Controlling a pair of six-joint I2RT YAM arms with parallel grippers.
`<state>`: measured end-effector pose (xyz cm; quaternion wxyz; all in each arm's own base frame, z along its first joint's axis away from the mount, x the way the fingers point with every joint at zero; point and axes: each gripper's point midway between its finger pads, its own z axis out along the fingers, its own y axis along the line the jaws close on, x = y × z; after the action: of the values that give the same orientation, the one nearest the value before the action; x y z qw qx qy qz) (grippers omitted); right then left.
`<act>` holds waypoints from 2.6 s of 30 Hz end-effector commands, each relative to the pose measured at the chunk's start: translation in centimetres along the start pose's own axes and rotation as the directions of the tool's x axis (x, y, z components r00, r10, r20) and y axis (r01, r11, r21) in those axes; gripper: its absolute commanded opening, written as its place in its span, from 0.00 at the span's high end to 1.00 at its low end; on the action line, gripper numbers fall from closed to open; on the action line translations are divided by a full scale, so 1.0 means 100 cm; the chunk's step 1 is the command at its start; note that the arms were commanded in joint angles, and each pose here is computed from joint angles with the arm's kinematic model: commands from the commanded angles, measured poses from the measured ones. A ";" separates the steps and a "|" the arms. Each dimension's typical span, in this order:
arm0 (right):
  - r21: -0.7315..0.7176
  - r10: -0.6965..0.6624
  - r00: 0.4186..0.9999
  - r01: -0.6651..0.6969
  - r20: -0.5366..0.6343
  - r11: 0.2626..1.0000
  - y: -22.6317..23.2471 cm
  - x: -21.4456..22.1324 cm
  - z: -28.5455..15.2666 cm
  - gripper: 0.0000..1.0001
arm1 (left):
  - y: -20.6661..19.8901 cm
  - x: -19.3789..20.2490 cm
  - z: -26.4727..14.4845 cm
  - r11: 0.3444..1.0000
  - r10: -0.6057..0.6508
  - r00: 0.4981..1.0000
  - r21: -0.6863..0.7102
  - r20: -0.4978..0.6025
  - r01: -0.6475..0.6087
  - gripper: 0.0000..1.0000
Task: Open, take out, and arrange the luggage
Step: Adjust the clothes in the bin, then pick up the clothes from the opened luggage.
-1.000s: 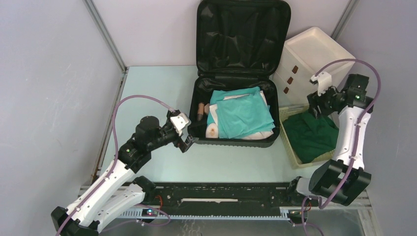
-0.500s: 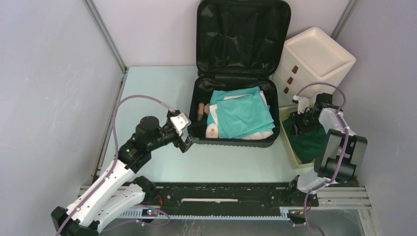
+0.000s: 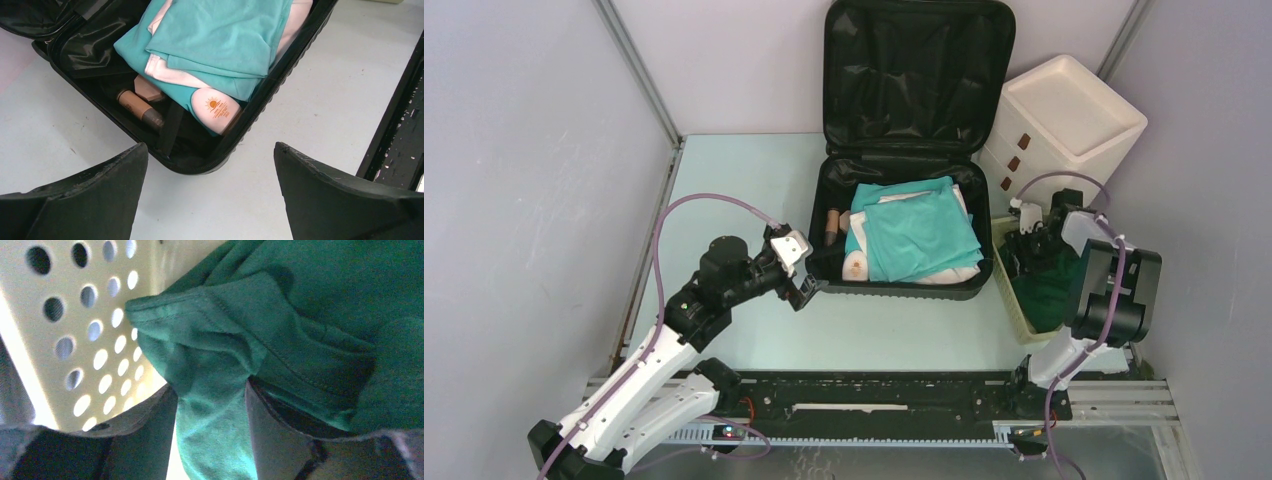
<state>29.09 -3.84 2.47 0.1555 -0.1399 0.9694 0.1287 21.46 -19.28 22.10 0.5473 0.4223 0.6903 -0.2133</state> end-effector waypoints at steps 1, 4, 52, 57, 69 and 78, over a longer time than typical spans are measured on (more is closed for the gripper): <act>0.049 0.025 0.993 -0.020 -0.118 0.999 -0.005 0.020 0.020 0.46 | -0.001 -0.002 0.001 1.000 0.022 0.999 0.012 0.026 -0.023 0.00; 0.076 0.016 0.991 -0.006 -0.135 0.997 -0.008 0.021 0.021 0.65 | -0.001 -0.002 0.001 1.000 0.022 0.999 0.013 0.025 -0.022 0.00; -0.249 -0.256 0.699 0.534 0.668 0.808 0.170 -0.060 -0.189 0.19 | -0.012 -0.021 0.015 0.988 -0.135 0.986 0.092 0.099 0.126 0.00; -0.356 -0.187 0.693 0.560 0.696 0.748 0.186 -0.042 -0.168 0.18 | -0.005 -0.055 0.038 0.892 -0.451 0.881 0.120 0.145 0.437 0.00; -0.292 -0.181 0.754 0.448 0.632 0.845 0.158 -0.044 -0.146 0.19 | 0.044 -0.044 0.136 0.471 -0.867 0.475 -0.063 0.153 0.880 0.15; -0.271 -0.199 0.748 0.455 0.633 0.848 0.159 -0.043 -0.148 0.19 | 0.068 0.009 0.186 0.391 -0.871 0.481 -0.456 0.098 0.800 0.37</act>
<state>23.90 7.63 20.00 0.4186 -0.2878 0.7881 0.3476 35.84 -29.84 17.59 0.3923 -0.0601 0.8564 -0.3303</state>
